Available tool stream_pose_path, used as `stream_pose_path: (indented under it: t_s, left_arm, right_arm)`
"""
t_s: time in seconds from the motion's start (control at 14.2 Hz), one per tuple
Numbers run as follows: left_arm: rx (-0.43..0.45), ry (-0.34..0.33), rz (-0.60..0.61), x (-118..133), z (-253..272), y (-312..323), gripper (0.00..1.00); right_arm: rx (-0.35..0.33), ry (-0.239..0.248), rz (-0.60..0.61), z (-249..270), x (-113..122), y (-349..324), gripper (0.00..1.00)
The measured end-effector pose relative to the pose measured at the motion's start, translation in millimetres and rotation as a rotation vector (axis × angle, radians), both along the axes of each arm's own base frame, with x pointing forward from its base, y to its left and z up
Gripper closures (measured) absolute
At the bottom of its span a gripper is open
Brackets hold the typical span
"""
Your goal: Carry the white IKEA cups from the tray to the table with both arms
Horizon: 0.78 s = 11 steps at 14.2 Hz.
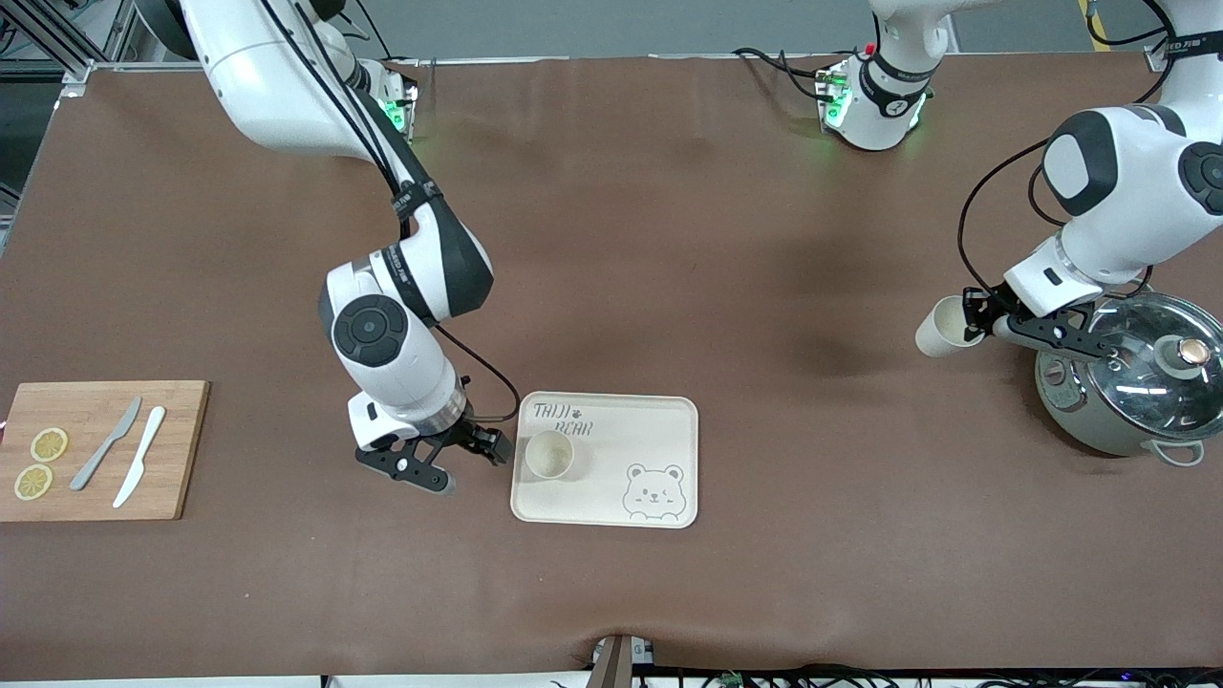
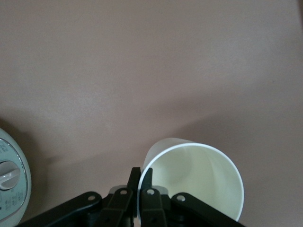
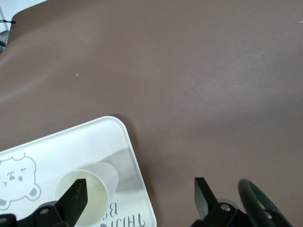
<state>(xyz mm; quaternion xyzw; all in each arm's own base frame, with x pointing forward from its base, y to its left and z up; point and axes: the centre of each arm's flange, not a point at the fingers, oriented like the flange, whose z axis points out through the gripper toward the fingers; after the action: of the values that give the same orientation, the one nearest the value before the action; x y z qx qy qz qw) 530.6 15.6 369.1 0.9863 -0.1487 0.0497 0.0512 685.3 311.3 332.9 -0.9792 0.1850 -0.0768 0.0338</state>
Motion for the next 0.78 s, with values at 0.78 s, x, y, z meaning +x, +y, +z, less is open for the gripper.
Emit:
stream_pose_path:
  t_s: [0.78]
  left_arm:
    - [0.011,-0.056,-0.015,-32.3,-74.2,38.5,0.96]
  right_arm:
    - [0.064,0.038,-0.028,-42.3,-4.1,20.1,0.0]
